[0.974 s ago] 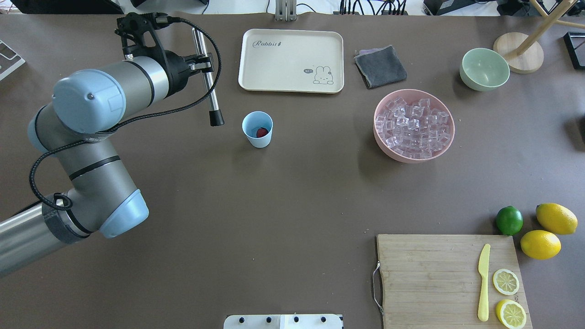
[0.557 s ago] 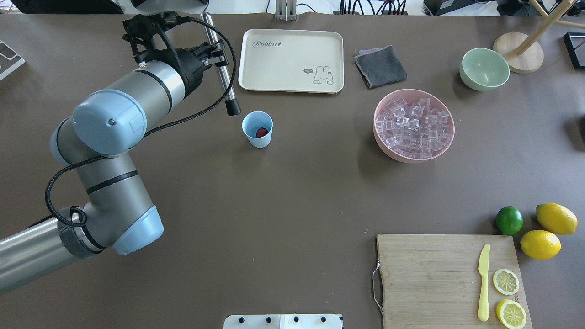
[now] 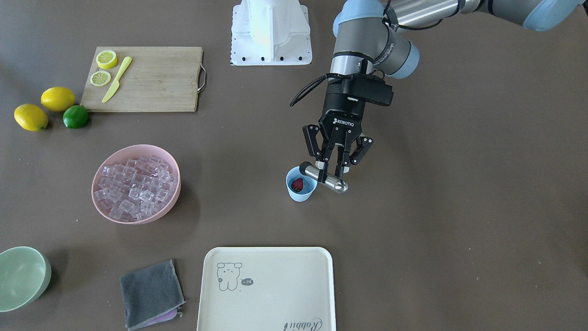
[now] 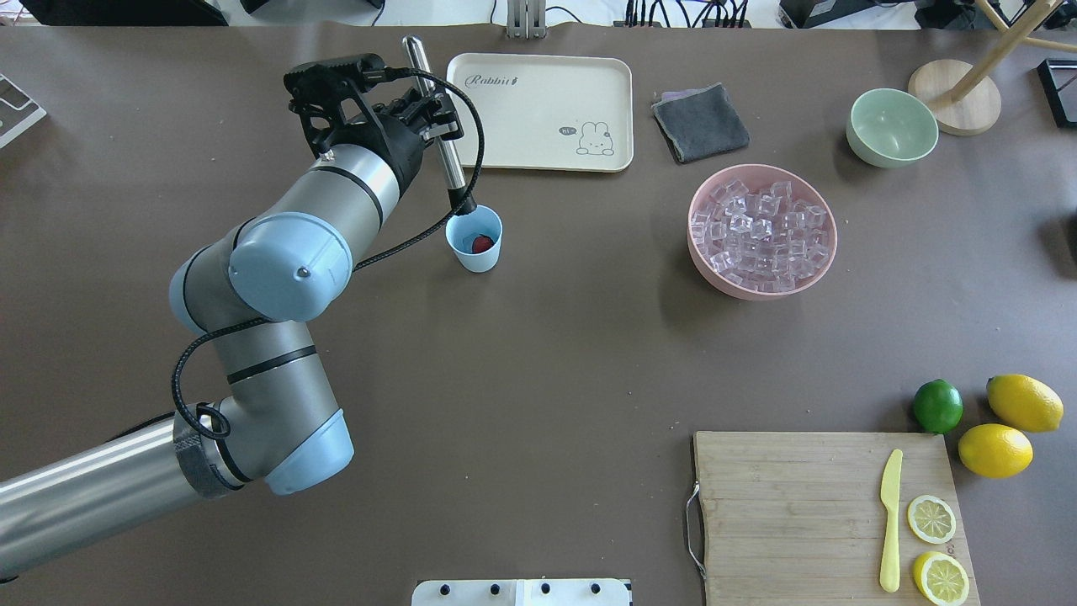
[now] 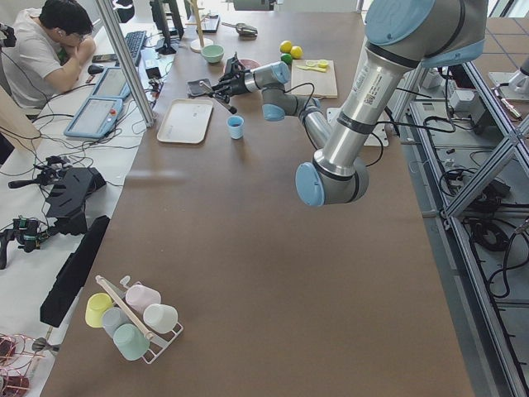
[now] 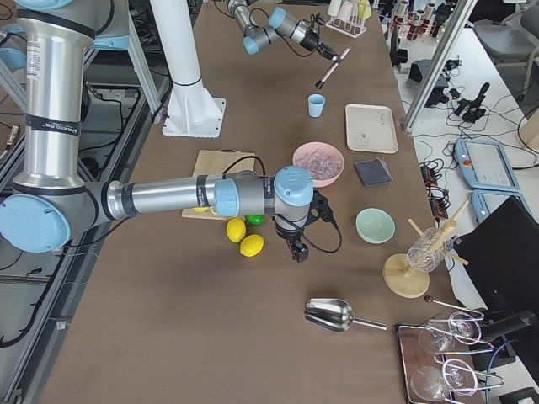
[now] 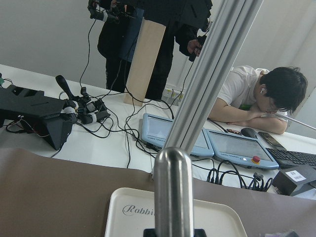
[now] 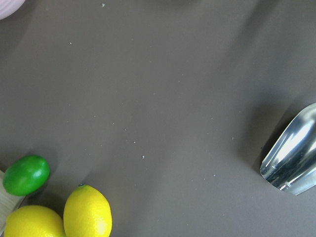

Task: Mash ice and strawberries in cup
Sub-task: 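Press the muddler down into the cup repeatedly with the left gripper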

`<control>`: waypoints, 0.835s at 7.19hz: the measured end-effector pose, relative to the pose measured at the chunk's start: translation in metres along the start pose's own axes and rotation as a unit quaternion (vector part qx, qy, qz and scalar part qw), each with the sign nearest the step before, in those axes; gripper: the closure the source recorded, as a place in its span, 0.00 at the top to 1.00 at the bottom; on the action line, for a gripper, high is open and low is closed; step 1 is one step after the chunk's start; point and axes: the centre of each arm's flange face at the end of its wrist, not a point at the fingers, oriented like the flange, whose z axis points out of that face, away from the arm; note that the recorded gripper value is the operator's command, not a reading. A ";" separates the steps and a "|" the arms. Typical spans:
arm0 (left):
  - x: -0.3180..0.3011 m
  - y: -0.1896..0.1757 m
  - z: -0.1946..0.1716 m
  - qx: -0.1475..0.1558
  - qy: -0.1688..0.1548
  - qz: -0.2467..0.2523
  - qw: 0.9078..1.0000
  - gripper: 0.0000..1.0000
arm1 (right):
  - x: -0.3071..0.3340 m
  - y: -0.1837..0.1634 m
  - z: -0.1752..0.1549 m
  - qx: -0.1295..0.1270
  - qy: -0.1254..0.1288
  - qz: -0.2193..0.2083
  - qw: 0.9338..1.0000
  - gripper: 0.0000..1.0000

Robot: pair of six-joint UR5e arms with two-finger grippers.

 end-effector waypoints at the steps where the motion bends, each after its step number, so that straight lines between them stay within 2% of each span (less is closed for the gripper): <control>1: -0.001 0.007 0.003 0.000 -0.005 0.004 1.000 0.00 | 0.000 0.000 0.000 0.000 0.000 0.000 1.000 0.99; 6: -0.012 0.046 0.024 -0.017 -0.028 0.024 0.999 0.00 | 0.000 0.000 0.000 0.000 -0.001 0.001 1.000 0.99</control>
